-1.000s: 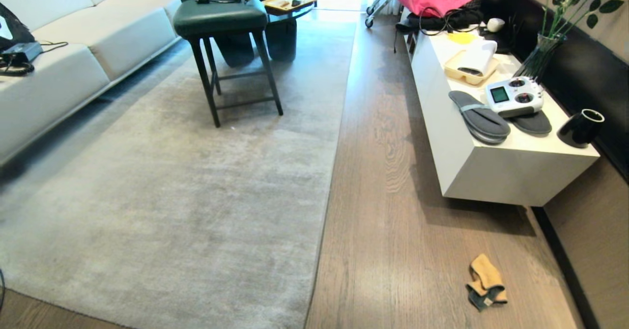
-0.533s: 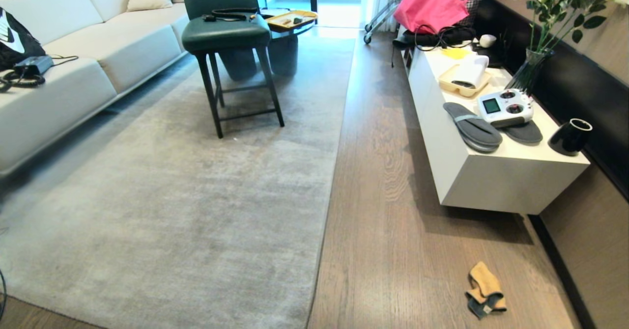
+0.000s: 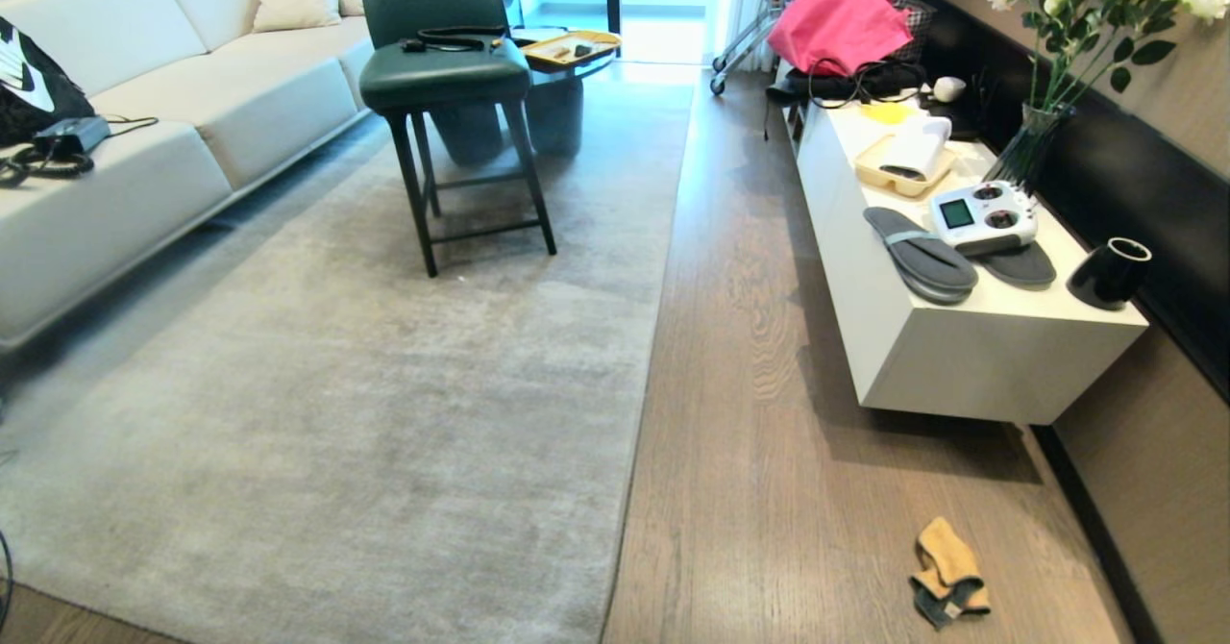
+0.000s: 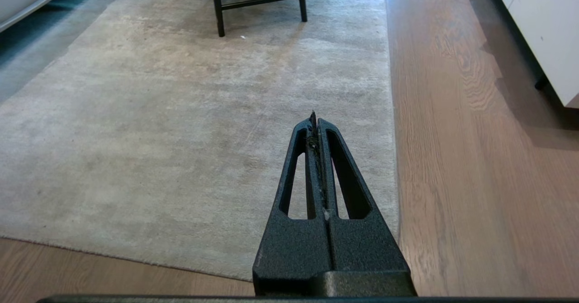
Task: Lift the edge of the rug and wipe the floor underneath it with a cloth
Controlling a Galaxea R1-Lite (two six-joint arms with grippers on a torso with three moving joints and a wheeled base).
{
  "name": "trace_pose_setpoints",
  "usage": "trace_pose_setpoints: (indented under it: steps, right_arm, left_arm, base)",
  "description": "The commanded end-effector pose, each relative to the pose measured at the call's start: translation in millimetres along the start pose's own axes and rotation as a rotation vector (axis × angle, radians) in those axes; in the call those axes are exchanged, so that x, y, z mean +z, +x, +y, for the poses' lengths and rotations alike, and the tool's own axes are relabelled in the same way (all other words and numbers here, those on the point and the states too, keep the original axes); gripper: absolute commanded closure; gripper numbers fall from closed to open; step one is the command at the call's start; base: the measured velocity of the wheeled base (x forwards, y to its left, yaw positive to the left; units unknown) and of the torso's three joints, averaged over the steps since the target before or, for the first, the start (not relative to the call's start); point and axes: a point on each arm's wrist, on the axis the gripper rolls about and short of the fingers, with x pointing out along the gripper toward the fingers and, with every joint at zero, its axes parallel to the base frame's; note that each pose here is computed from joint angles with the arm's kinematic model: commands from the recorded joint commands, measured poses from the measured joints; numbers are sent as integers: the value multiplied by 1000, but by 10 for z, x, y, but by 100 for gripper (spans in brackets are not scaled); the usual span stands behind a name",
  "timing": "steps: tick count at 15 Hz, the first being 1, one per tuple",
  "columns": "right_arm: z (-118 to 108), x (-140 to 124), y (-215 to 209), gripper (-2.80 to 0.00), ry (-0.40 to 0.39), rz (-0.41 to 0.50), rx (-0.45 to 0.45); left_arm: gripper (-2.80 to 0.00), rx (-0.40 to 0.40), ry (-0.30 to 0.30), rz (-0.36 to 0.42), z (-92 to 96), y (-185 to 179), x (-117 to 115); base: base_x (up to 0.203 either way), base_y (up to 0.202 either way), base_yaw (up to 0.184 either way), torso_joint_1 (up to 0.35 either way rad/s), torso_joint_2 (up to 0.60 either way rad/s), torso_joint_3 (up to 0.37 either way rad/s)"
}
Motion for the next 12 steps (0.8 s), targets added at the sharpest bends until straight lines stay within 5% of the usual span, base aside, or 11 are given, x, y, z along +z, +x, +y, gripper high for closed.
trace_pose_setpoints:
  steps: [1,12]
  right_arm:
    - [0,0,1,0,-1,1,1]
    - [0,0,1,0,1,1,1]
  left_arm:
    - [0,0,0,0,0,0,0]
    - [0,0,0,0,0,0,0]
  base:
    - [0,0,0,0,0,0]
    - [0,0,0,0,0,0]
